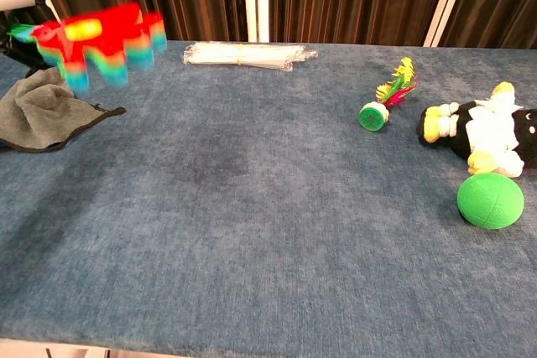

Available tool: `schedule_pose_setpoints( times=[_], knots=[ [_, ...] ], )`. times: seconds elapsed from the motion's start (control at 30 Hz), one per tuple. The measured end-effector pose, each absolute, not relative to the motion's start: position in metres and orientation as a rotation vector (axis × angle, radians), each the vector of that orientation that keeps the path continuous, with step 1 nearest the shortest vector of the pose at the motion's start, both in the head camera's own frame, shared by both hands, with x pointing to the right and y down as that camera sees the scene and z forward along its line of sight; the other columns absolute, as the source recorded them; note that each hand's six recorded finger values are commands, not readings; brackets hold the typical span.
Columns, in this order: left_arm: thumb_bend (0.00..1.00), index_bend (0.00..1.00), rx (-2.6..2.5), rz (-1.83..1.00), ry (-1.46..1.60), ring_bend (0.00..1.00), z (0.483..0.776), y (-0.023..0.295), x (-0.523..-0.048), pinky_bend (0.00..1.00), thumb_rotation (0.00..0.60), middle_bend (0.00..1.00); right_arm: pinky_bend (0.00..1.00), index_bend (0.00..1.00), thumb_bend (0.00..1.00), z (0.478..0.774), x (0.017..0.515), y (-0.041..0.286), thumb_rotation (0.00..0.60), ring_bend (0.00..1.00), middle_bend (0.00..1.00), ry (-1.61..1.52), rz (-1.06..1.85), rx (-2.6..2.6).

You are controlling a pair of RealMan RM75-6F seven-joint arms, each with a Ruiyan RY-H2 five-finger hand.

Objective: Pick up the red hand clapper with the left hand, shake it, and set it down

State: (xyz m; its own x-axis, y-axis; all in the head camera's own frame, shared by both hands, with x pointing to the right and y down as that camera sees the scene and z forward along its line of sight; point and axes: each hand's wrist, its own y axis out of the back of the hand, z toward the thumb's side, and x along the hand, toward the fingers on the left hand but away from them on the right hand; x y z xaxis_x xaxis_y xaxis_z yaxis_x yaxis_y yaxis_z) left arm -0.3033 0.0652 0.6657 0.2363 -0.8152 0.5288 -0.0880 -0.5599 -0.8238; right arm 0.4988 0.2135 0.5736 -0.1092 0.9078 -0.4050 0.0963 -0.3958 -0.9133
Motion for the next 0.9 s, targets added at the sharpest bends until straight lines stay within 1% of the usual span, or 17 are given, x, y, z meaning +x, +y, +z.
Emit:
schedule_pose_setpoints(
  times=[0.1, 0.2, 0.37, 0.6, 0.83, 0.9],
  knots=[
    [0.81, 1.0, -1.629, -1.375, 0.76, 1.0, 0.658, 0.061, -0.306, 1.0, 0.6, 1.0, 0.0, 0.0, 0.32, 0.574, 0.499, 0.214, 0.6, 0.0, 0.0, -1.137, 1.577, -1.505],
    [0.81, 1.0, -1.545, -1.37, 0.736, 1.0, 0.655, 0.06, -0.305, 1.0, 0.6, 1.0, 0.0, 0.0, 0.32, 0.574, 0.5, 0.214, 0.6, 0.0, 0.0, -1.14, 1.578, -1.505],
    [0.81, 1.0, -1.571, -1.312, 0.85, 1.0, 0.651, 0.057, -0.3, 1.0, 0.6, 1.0, 0.0, 0.0, 0.32, 0.575, 0.5, 0.214, 0.6, 0.0, 0.0, -1.14, 1.58, -1.507],
    [0.81, 1.0, -1.799, -1.117, 1.248, 1.0, 0.642, 0.051, -0.299, 1.0, 0.6, 1.0, 0.0, 0.0, 0.32, 0.576, 0.498, 0.214, 0.6, 0.0, 0.0, -1.138, 1.579, -1.514],
    [0.82, 1.0, -2.275, -0.962, 1.84, 1.0, 0.647, 0.046, -0.307, 1.0, 0.6, 1.0, 0.0, 0.0, 0.32, 0.577, 0.499, 0.214, 0.6, 0.0, 0.0, -1.14, 1.583, -1.518],
    [0.82, 1.0, -2.392, -0.925, 1.958, 1.0, 0.648, 0.046, -0.308, 1.0, 0.6, 1.0, 0.0, 0.0, 0.32, 0.577, 0.499, 0.214, 0.6, 0.0, 0.0, -1.139, 1.584, -1.521]
  ],
)
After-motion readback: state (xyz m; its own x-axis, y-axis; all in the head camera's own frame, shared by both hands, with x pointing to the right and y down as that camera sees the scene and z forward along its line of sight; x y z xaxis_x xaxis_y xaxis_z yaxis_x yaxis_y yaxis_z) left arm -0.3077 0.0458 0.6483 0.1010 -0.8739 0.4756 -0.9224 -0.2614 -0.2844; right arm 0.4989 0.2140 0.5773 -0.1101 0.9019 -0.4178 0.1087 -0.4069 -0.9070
